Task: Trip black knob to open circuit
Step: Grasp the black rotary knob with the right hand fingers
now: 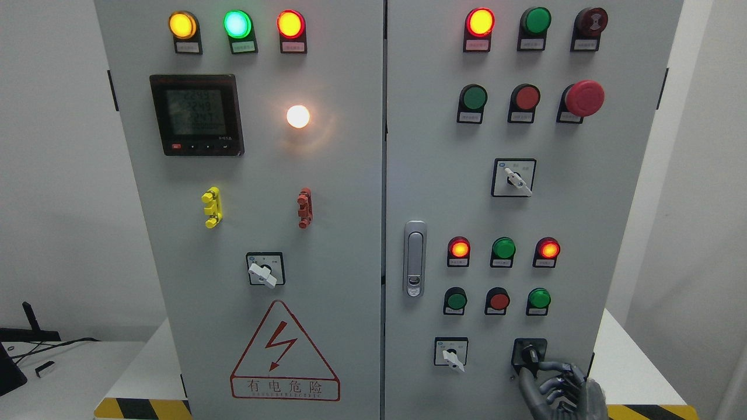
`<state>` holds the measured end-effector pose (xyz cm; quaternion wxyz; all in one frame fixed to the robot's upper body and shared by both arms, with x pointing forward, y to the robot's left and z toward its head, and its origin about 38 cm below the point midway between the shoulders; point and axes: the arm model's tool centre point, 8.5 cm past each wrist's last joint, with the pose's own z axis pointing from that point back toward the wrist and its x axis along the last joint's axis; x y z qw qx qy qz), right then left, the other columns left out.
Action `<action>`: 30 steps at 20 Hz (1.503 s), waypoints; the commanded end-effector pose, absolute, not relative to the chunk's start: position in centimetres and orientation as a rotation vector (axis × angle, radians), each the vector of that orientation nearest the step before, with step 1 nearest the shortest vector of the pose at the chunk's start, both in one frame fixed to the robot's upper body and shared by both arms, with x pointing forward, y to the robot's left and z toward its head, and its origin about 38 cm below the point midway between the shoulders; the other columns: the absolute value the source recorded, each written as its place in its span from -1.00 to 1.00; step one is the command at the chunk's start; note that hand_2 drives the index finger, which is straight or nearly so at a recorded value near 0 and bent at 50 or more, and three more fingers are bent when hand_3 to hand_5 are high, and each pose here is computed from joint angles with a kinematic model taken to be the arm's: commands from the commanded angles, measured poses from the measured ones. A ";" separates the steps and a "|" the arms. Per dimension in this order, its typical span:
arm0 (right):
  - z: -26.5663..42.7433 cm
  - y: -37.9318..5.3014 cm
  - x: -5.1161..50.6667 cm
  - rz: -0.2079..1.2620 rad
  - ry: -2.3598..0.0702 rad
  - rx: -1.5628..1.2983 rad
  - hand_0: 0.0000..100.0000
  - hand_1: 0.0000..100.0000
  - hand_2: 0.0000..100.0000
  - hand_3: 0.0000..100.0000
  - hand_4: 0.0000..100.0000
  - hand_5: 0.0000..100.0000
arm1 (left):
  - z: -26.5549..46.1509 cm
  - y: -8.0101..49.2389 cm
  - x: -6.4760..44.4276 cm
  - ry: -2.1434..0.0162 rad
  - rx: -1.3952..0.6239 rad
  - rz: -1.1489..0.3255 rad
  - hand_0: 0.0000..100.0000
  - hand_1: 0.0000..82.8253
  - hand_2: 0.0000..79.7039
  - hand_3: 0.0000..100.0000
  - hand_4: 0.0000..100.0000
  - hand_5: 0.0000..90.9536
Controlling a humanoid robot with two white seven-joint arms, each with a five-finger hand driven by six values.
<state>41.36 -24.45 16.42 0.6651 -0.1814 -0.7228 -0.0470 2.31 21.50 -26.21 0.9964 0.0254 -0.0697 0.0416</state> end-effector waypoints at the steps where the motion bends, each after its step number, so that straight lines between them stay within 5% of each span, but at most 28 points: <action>1: 16.6 -24.3 41.4 -0.105 -1.636 -0.409 -0.45 0.49 -0.04 0.57 0.72 0.97 | -26.2 21.5 2.4 -0.141 0.048 0.053 -0.76 -0.06 -1.00 -1.00 -1.00 -1.00; 30: 16.3 -23.5 41.5 -0.099 -1.621 -0.387 -0.43 0.45 0.03 0.61 0.75 0.98 | -26.2 21.4 2.3 -0.139 0.047 0.053 -0.76 -0.06 -1.00 -1.00 -1.00 -1.00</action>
